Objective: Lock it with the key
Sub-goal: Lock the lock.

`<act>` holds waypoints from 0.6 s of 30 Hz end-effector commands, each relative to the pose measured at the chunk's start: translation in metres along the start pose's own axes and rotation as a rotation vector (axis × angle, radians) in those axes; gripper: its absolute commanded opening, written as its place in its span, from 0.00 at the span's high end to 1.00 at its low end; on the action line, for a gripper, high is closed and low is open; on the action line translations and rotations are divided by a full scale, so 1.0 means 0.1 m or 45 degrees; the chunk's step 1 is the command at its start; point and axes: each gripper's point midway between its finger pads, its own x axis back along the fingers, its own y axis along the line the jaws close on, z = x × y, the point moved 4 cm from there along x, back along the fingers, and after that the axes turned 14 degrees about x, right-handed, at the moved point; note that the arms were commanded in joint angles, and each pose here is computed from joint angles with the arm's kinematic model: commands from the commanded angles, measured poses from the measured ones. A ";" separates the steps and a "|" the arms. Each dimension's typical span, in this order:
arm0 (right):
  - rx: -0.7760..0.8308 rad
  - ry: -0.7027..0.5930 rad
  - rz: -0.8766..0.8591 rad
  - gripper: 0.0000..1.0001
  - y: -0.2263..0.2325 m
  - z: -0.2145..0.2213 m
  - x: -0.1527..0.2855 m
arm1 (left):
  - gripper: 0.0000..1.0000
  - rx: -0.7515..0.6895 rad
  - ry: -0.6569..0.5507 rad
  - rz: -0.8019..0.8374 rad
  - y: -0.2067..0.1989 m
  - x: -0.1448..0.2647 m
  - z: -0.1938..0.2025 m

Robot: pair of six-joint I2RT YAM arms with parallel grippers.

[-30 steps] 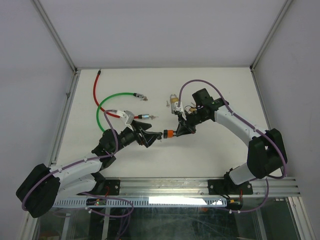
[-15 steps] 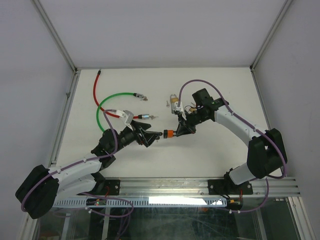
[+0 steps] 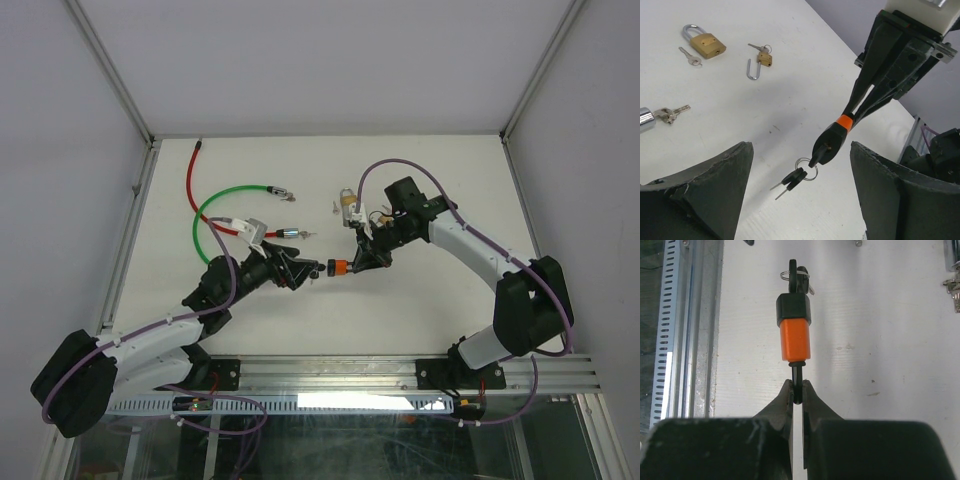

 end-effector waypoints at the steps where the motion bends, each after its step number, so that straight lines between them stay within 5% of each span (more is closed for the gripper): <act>1: 0.090 -0.077 0.052 1.00 -0.14 -0.24 0.08 | 0.24 0.032 -0.079 -0.057 -0.06 -0.07 -0.19; 18: 0.060 -0.066 0.052 1.00 -0.17 -0.20 0.06 | 0.42 -0.048 -0.017 -0.336 -0.19 -0.24 -0.14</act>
